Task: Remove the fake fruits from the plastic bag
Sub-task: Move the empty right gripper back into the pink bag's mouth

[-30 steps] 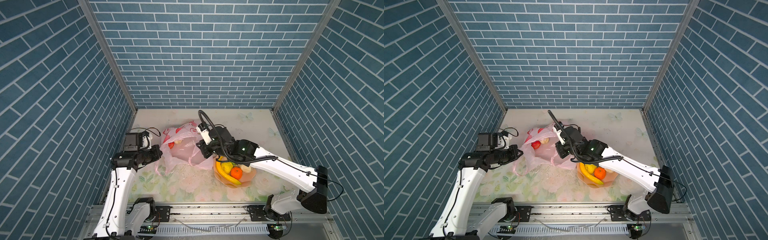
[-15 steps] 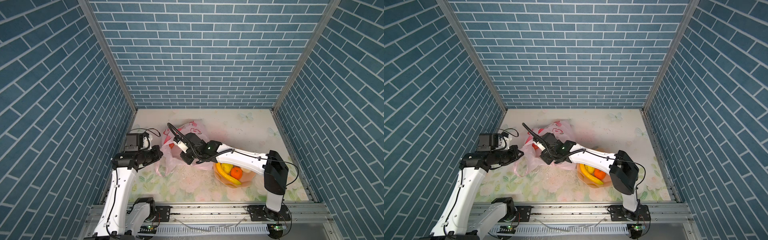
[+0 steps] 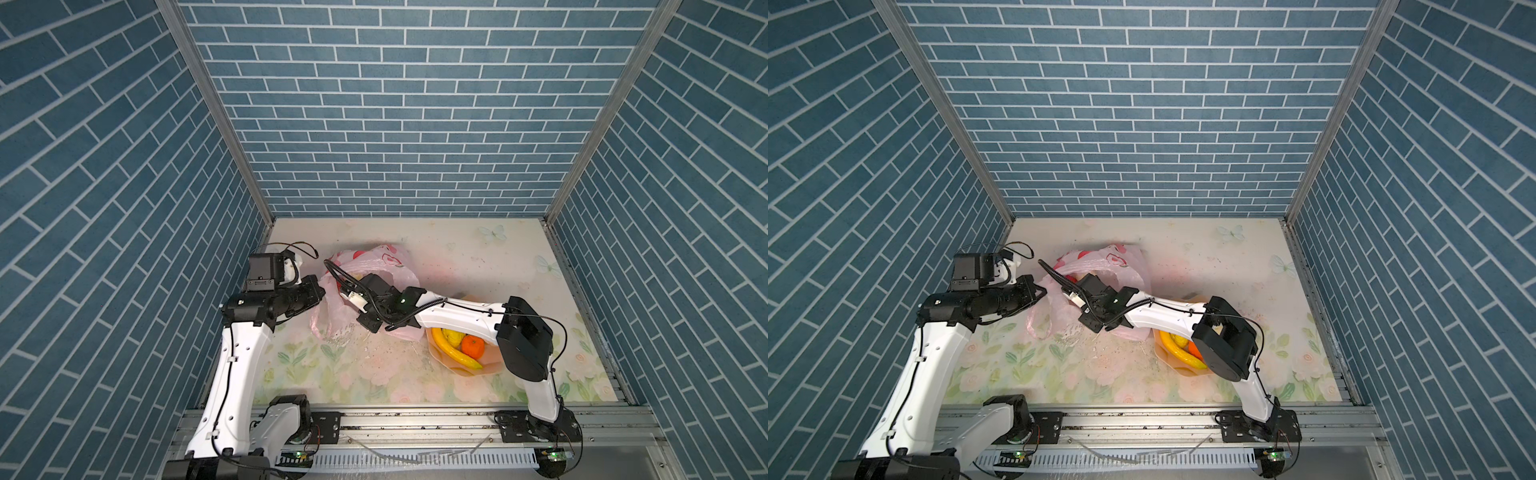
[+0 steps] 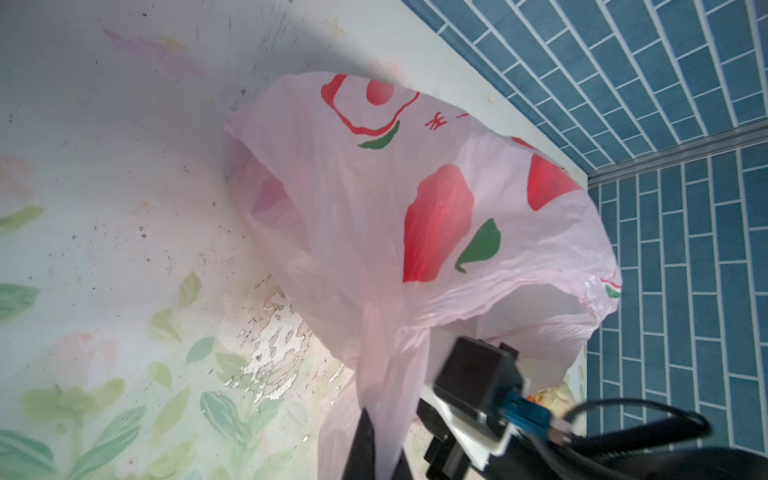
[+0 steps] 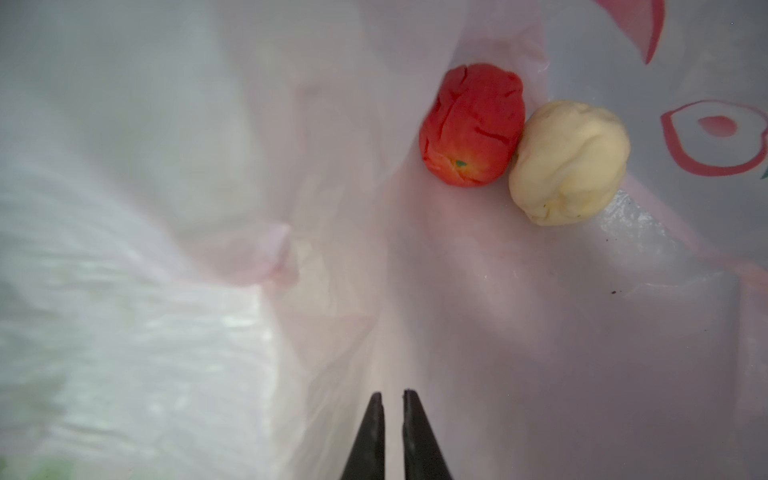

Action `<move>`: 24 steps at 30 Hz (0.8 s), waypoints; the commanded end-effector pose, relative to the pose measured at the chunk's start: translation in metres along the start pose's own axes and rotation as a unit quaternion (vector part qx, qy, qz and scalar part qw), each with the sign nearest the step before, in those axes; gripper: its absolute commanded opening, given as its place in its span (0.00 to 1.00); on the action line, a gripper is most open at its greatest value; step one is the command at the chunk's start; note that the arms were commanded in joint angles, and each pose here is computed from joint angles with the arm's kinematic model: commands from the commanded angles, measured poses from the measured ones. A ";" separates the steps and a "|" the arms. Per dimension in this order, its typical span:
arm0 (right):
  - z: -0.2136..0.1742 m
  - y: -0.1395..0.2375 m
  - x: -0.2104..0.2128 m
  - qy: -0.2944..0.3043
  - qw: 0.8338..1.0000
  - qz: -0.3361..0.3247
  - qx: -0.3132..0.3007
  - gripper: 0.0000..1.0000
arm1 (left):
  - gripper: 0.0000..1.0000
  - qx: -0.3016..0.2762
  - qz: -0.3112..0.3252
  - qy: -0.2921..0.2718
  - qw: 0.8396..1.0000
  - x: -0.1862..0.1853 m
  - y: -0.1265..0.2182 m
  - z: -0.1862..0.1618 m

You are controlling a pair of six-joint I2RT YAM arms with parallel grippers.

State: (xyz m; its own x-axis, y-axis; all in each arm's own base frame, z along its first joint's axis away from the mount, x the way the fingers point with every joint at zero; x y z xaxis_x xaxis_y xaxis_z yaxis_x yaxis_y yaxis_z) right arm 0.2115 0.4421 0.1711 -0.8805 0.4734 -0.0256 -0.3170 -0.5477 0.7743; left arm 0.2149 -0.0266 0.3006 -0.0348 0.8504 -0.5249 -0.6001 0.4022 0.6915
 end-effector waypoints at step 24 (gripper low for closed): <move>0.065 -0.072 -0.045 -0.155 0.985 -0.030 -0.068 0.61 | 0.00 0.087 -0.002 -0.010 0.996 0.021 0.001 -0.075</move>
State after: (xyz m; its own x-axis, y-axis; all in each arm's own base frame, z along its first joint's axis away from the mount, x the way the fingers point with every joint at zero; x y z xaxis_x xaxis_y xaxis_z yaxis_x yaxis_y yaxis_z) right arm 0.2848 0.4974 0.1532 -0.7615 0.6464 0.0471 -0.4187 -0.5461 0.7255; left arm 0.1592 -0.0324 0.2592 -0.0130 0.8530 -0.5217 -0.4856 0.4507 0.7490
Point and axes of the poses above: each gripper's point midway between its finger pads, its own y axis back along the fingers, its own x axis along the line the jaws close on, z = x × y, the point moved 9 cm from there along y, back along the fingers, and after that the axes turned 5 degrees about -y, right-handed, at the moved point
